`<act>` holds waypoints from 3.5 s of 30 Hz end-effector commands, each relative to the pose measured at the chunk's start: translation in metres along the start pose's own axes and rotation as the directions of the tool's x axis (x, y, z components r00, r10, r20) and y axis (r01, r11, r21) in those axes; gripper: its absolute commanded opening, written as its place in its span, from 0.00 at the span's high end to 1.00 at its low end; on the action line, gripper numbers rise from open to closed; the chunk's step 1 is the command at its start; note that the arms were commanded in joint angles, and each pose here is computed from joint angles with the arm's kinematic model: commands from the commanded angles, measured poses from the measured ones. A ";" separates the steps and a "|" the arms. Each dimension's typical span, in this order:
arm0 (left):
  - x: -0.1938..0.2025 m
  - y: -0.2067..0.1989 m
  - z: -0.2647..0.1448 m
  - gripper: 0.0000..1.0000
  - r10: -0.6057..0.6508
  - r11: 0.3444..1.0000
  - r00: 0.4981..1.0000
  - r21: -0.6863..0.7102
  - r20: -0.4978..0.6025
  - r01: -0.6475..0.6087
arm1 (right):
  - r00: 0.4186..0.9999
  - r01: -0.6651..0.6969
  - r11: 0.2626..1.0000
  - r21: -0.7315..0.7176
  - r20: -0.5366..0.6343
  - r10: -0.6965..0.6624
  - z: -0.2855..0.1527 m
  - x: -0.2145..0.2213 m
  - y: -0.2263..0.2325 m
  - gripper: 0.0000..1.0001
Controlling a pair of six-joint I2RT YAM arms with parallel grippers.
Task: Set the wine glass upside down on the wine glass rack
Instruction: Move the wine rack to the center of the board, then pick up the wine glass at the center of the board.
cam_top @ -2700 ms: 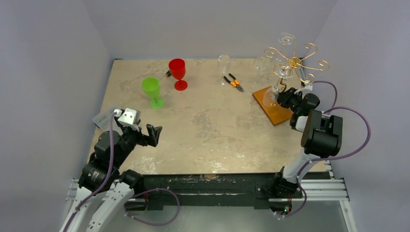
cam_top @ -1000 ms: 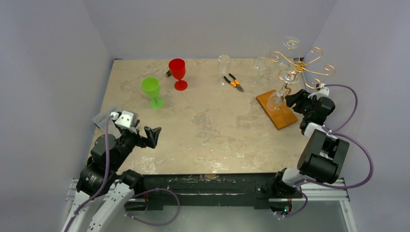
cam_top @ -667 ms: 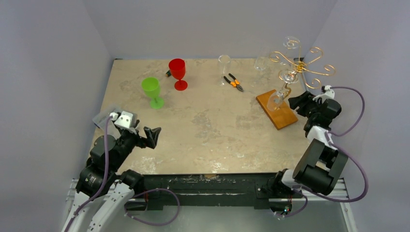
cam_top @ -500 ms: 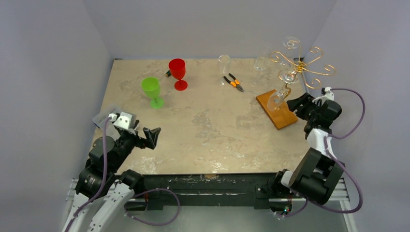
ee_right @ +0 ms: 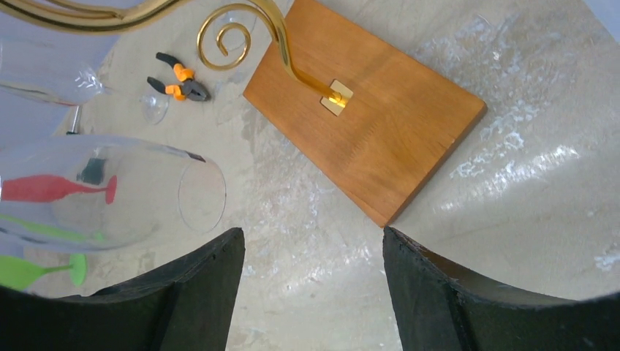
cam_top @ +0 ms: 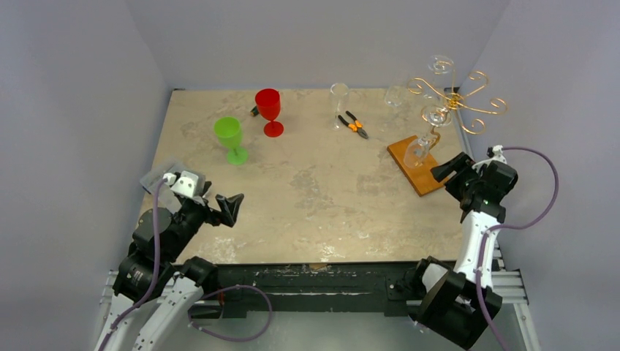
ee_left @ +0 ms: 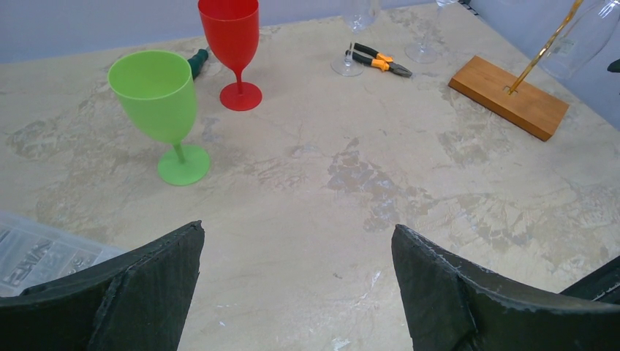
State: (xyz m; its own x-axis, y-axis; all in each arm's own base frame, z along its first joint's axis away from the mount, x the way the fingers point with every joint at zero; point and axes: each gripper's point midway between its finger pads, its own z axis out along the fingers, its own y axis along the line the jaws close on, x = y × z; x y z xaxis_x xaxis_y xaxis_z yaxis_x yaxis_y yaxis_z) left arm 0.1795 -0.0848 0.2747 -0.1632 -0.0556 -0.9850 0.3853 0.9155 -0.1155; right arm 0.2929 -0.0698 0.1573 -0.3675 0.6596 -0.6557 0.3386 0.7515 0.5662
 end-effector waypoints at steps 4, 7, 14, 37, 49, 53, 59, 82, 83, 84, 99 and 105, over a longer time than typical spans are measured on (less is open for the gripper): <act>-0.008 -0.002 0.002 0.04 -0.010 1.000 0.999 0.011 0.036 0.010 | 0.995 0.072 0.997 0.006 -0.069 -0.071 -0.042 0.004 0.018 0.34; -0.008 -0.002 0.003 0.04 -0.010 1.000 0.999 0.007 0.035 0.010 | 0.987 0.106 0.991 -0.086 -0.115 -0.116 -0.057 0.013 0.037 0.39; -0.006 -0.001 0.005 0.04 -0.010 1.000 1.000 0.001 0.026 0.010 | 0.951 0.207 0.886 -0.415 -0.128 -0.282 -0.093 0.037 0.093 0.46; 0.002 0.007 0.013 0.04 0.001 0.999 1.000 -0.042 -0.023 -0.002 | 0.703 0.516 0.343 -0.785 0.160 -0.693 -0.155 0.046 0.248 0.44; 0.009 0.016 0.018 0.04 0.002 0.996 0.998 -0.088 -0.055 -0.007 | 0.355 0.714 -0.051 -0.699 0.424 -0.833 -0.156 0.036 0.302 0.40; 0.009 0.017 0.019 0.04 0.003 0.996 0.998 -0.094 -0.061 -0.008 | 0.269 0.779 -0.083 -0.622 0.451 -0.851 -0.136 0.023 0.319 0.39; 0.009 0.017 0.019 0.04 0.006 0.996 0.998 -0.092 -0.059 -0.011 | 0.203 0.845 -0.078 -0.529 0.453 -0.868 -0.096 0.003 0.346 0.40; 0.007 0.009 0.016 0.04 0.007 0.999 0.999 -0.051 -0.053 -0.009 | 0.091 0.940 -0.011 -0.341 0.283 -0.955 0.053 -0.012 0.371 0.39; 0.008 0.009 0.016 0.04 0.007 0.999 0.998 -0.047 -0.055 -0.009 | 0.090 0.945 -0.007 -0.327 0.280 -0.956 0.057 -0.014 0.372 0.39; 0.008 0.009 0.017 0.04 0.007 0.999 0.998 -0.048 -0.057 -0.009 | 0.089 0.950 -0.001 -0.313 0.274 -0.958 0.062 -0.016 0.372 0.39; 0.009 0.008 0.017 0.04 0.011 0.999 0.998 -0.042 -0.064 -0.014 | 0.104 0.993 0.110 0.033 0.155 -0.982 0.122 -0.066 0.362 0.52; 0.009 0.007 0.018 0.04 0.011 0.999 0.998 -0.037 -0.066 -0.014 | 0.121 0.980 0.133 0.149 0.087 -0.989 0.146 -0.084 0.343 0.59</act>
State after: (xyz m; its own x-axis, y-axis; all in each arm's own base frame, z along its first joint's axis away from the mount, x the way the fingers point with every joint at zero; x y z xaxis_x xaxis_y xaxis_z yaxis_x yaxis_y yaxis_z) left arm 0.1952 -0.0841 0.2596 -0.2332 -0.0247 -0.9721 0.3416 0.9339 -0.1057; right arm 0.5515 0.1555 0.2988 -0.3061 -0.7035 -0.6414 -0.3602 0.7092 -0.6060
